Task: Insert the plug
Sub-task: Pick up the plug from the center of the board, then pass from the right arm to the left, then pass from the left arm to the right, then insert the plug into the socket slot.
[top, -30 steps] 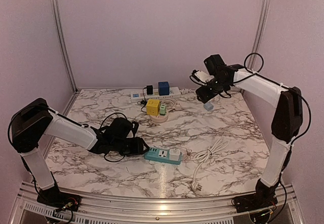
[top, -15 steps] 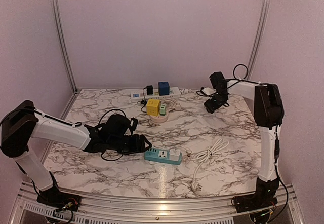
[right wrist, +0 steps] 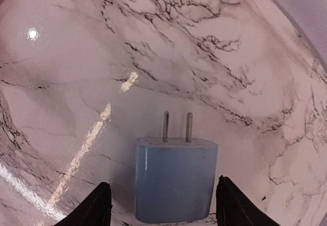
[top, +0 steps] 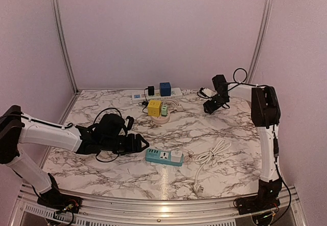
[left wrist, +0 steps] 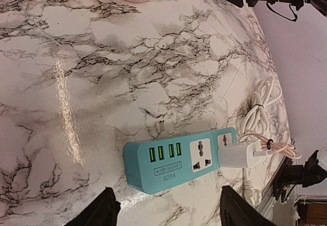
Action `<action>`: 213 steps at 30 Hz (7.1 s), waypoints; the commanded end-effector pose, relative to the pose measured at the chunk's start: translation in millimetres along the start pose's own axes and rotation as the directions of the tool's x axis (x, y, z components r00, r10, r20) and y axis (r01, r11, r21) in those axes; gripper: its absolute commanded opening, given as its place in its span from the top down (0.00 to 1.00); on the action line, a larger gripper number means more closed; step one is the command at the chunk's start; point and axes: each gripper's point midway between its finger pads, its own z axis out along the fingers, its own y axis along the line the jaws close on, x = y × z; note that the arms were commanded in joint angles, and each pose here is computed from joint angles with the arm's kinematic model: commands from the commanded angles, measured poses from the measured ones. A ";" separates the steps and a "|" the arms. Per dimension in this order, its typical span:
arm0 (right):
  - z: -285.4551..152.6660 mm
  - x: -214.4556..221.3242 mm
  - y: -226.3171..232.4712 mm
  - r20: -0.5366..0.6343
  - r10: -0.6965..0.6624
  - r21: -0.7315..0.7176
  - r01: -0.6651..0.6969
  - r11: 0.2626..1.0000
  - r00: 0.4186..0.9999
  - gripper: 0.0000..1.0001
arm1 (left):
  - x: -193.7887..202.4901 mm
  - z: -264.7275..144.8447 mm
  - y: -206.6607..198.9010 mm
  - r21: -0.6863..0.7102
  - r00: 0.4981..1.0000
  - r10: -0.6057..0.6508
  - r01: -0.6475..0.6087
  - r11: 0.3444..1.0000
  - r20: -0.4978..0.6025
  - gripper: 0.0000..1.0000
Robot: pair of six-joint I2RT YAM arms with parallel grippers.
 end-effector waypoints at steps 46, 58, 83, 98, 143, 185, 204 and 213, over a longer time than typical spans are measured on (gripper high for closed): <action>-320.9 -14.4 341.9 0.640 -0.654 0.204 0.732 0.650 0.403 0.89 | -50.4 -76.1 -129.5 0.479 0.985 0.085 -0.148 0.865 0.150 0.01; -327.4 -19.4 367.1 0.653 -0.668 0.215 0.759 0.615 0.357 0.89 | -40.6 -62.1 -143.7 0.527 0.987 0.120 -0.157 0.836 0.103 0.17; -392.6 -9.6 400.3 0.823 -0.209 -0.251 0.668 0.701 0.529 0.43 | -42.7 -101.7 -154.5 0.574 0.922 0.231 -0.375 0.728 0.310 1.00; -442.7 -20.4 376.8 0.698 0.309 -0.679 0.460 0.572 0.646 0.46 | -31.5 -145.6 -169.7 0.587 0.823 0.270 -0.552 0.592 0.500 1.00; -415.5 -0.5 420.9 0.581 0.315 -0.799 0.452 0.397 0.750 0.54 | -25.1 -166.4 -181.1 0.568 0.772 0.277 -0.616 0.546 0.572 1.00; -410.1 -8.3 404.4 0.585 0.180 -0.753 0.447 0.483 0.791 1.00 | -24.0 -166.0 -165.1 0.527 0.770 0.278 -0.608 0.594 0.575 0.15; -311.9 8.3 364.3 0.285 -0.431 -0.449 0.517 0.729 0.856 1.00 | -65.6 -154.8 -47.3 0.090 0.748 0.182 -0.307 0.947 0.638 0.01; -246.0 30.6 373.2 0.004 -0.638 -0.387 0.589 0.709 0.770 1.00 | -62.8 -136.5 -10.7 -0.025 0.774 0.162 -0.185 0.982 0.612 0.01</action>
